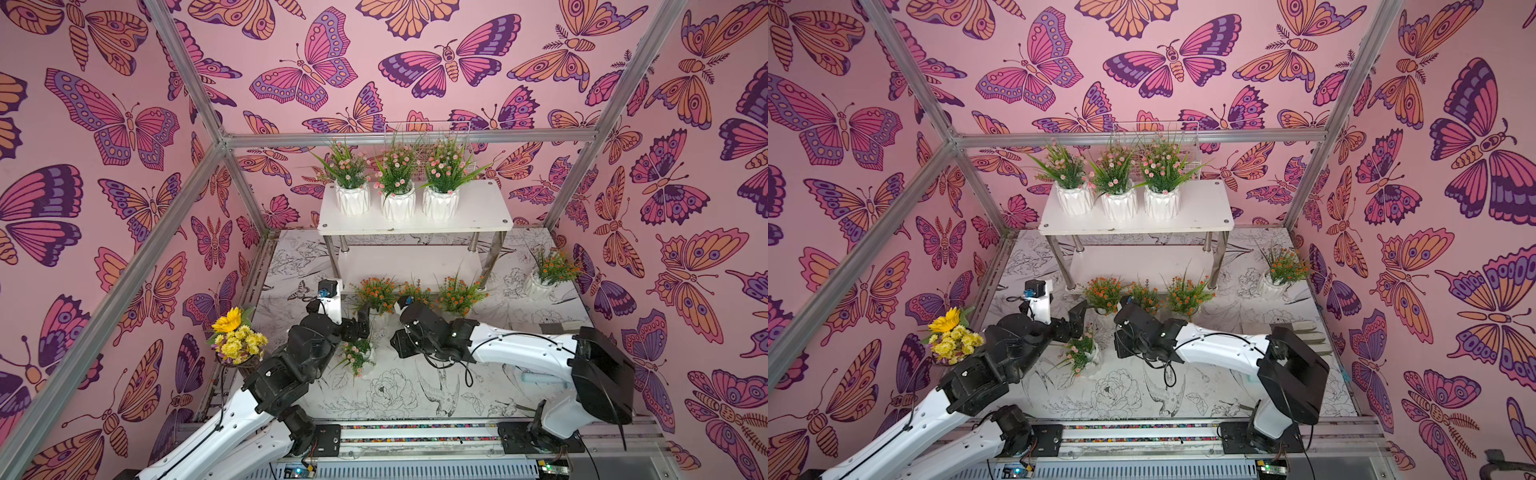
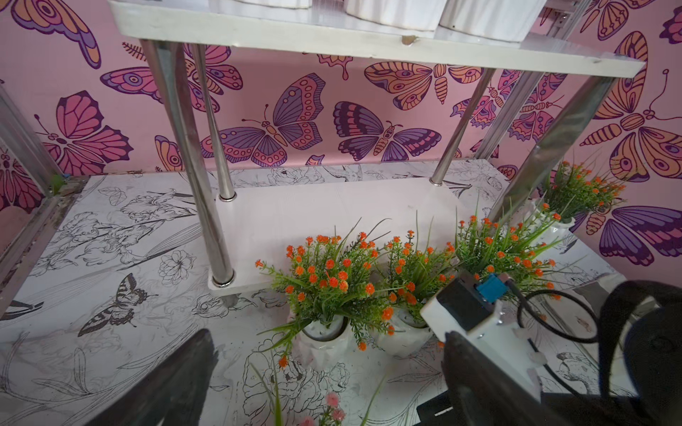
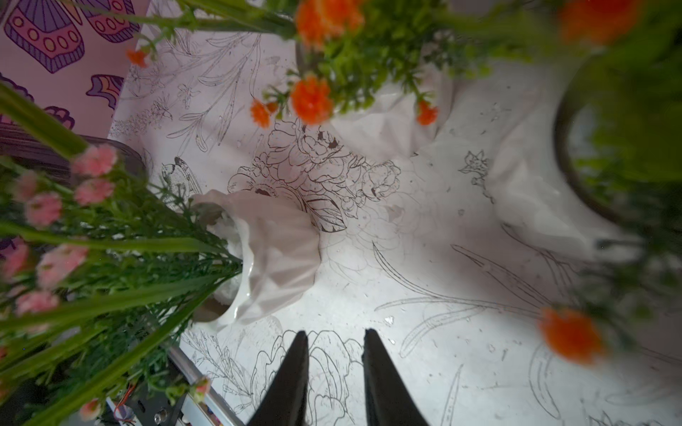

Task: Place the baby's breath potted plants on the rack by color
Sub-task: Pick up the baby's breath potted plant from the center of the board.

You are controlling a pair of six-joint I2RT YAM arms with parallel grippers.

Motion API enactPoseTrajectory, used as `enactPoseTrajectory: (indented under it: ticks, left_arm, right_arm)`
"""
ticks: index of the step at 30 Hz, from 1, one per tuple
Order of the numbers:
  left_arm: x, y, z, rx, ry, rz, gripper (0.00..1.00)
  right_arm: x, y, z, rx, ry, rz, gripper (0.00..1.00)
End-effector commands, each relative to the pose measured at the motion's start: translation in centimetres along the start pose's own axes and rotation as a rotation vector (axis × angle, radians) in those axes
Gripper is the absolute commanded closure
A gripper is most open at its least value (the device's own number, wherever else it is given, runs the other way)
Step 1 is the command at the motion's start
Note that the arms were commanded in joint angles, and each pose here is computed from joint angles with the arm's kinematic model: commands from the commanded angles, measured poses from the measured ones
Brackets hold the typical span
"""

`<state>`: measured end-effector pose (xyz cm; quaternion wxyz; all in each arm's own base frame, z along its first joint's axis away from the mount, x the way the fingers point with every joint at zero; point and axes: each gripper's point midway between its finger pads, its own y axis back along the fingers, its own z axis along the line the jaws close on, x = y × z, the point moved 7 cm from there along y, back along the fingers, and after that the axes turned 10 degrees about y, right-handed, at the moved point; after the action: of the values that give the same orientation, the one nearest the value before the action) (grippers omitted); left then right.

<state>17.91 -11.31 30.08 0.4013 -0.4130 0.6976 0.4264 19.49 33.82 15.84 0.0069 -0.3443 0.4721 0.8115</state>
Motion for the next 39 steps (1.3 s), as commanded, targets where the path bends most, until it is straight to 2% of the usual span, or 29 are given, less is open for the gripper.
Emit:
enactPoseTrajectory:
  ticks: [1, 5, 19, 39]
  left_arm:
    - [0.9, 0.2, 1.0, -0.041, 0.009, 0.015, 0.03]
    - [1.3, 0.1, 1.6, -0.082, -0.001, 0.029, 0.03]
    - [1.7, 0.1, 2.2, -0.087, 0.008, 0.035, 0.03]
    - [1.0, 1.0, 2.4, -0.062, 0.037, -0.002, 0.03]
  right_arm:
    - [-0.9, -0.9, 1.3, -0.021, 0.036, -0.008, 0.72]
    - [-1.3, -2.1, 2.5, -0.039, 0.052, 0.008, 0.72]
    - [-1.2, -4.1, 4.5, -0.061, 0.085, 0.047, 0.73]
    - [-0.6, -6.2, 5.3, 0.111, 0.134, 0.085, 0.84]
